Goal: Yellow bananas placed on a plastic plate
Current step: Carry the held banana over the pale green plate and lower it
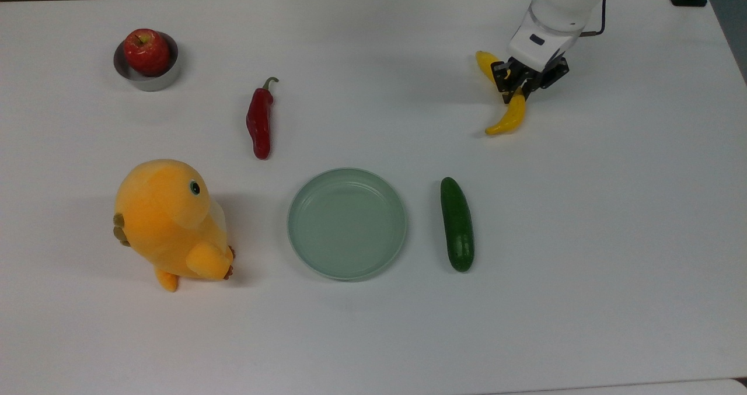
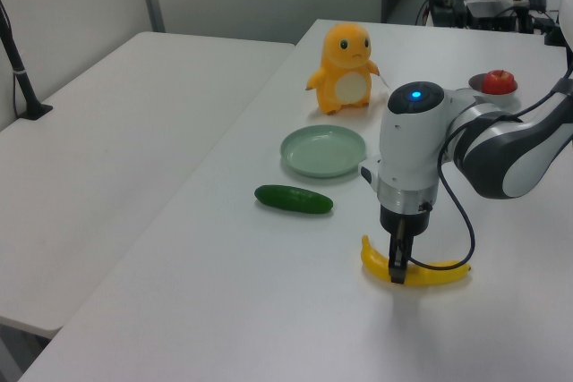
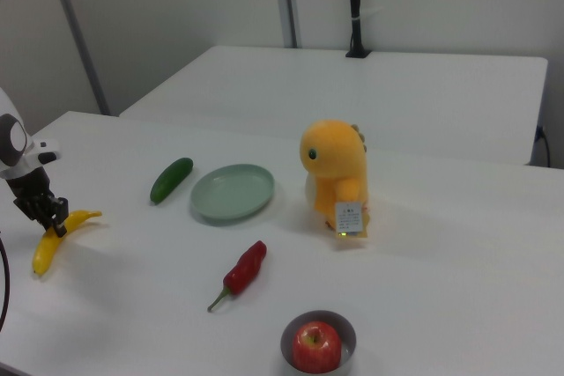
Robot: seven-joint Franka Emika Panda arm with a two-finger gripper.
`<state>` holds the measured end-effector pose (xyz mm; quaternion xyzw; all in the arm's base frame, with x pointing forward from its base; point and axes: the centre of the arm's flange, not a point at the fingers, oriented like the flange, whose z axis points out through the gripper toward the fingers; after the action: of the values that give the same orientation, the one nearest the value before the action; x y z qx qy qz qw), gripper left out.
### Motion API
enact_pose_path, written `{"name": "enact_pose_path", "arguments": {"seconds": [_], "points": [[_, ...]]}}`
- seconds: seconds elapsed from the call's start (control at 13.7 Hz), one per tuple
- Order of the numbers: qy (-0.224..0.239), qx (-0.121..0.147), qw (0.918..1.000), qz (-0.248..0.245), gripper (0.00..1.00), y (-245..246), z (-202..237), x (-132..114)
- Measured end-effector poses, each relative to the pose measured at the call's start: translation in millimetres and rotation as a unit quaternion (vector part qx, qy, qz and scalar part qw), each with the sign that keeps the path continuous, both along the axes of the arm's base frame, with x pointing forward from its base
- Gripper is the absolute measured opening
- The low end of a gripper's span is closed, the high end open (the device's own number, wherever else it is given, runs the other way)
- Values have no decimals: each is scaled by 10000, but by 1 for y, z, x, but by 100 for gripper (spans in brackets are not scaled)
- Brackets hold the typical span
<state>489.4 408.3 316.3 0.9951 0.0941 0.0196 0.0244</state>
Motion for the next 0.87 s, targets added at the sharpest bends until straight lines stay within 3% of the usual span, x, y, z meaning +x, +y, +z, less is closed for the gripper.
{"name": "enact_pose_path", "arguments": {"seconds": [0.15, 0.44, 0.87], "points": [[-55, 10, 10000, -67, 29, -6, 4, 8], [-511, 143, 9967, -616, 29, -65, 41, 70], [-1004, 231, 9847, -1408, 29, -150, 88, 134]]}}
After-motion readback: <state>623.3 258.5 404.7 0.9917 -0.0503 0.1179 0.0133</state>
